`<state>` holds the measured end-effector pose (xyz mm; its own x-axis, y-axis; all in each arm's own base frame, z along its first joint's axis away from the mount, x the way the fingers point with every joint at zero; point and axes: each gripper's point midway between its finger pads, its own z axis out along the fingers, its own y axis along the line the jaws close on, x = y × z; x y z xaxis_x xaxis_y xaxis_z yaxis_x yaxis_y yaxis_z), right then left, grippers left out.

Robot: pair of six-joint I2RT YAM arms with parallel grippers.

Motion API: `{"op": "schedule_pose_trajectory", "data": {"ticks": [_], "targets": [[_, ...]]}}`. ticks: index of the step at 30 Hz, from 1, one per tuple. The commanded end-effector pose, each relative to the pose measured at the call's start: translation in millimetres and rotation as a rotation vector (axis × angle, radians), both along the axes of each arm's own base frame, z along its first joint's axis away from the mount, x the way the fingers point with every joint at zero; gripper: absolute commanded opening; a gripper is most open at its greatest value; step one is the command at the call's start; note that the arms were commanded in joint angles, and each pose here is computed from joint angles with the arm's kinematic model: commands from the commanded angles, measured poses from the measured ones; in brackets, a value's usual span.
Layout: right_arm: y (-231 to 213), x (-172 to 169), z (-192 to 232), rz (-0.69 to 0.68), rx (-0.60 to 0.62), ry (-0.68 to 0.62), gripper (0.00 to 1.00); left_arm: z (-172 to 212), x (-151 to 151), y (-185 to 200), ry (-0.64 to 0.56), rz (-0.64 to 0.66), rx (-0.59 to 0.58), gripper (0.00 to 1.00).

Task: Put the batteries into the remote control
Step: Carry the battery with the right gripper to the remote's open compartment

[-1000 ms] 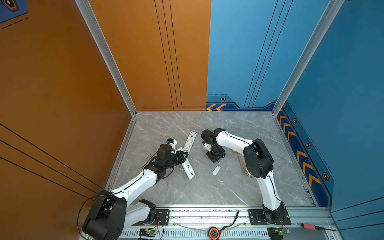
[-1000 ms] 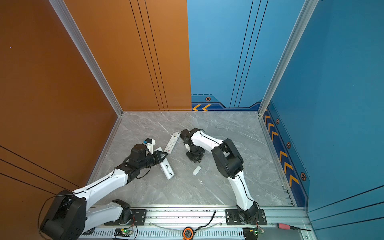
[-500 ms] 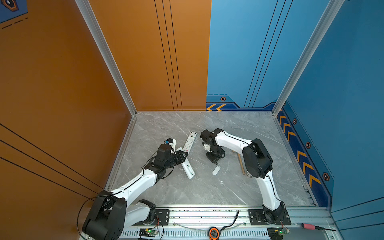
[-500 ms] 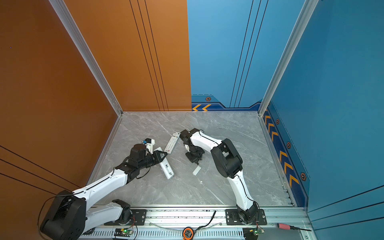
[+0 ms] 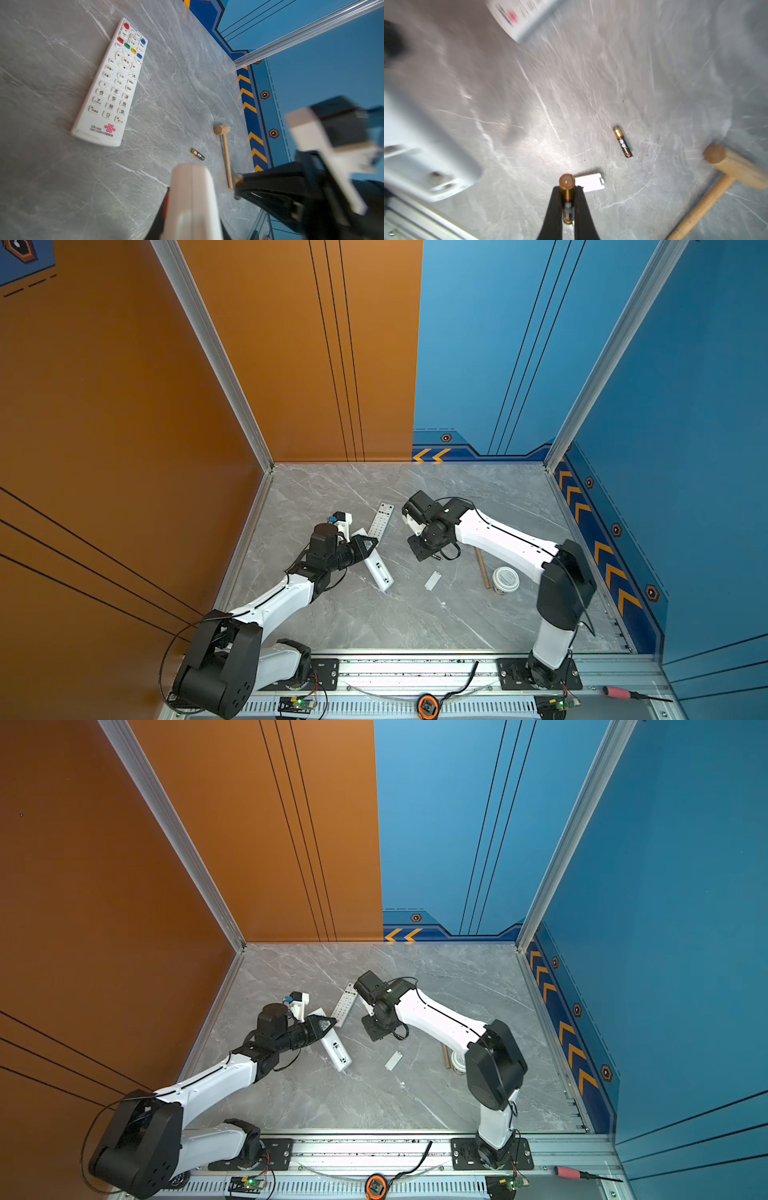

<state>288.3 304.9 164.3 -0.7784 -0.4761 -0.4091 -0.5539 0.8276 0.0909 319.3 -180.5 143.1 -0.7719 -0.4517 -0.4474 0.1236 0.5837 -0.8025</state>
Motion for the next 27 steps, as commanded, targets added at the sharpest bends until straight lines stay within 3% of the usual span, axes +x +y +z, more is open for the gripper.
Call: {"op": "schedule_pose_trajectory", "data": {"ticks": [1,5,8,27], "targets": [[28,-17,45,0.011,0.163,-0.094,0.0,43,6,-12,-0.098,-0.081,-0.132,0.0],[60,-43,80,0.084,0.346,-0.131,0.0,66,7,-20,-0.135,-0.153,-0.212,0.0],[75,-47,82,0.093,0.412,-0.136,0.0,76,4,-24,-0.145,-0.191,-0.236,0.0],[83,-40,53,0.083,0.373,-0.138,0.0,110,-1,-29,-0.19,-0.24,-0.346,0.0]]}}
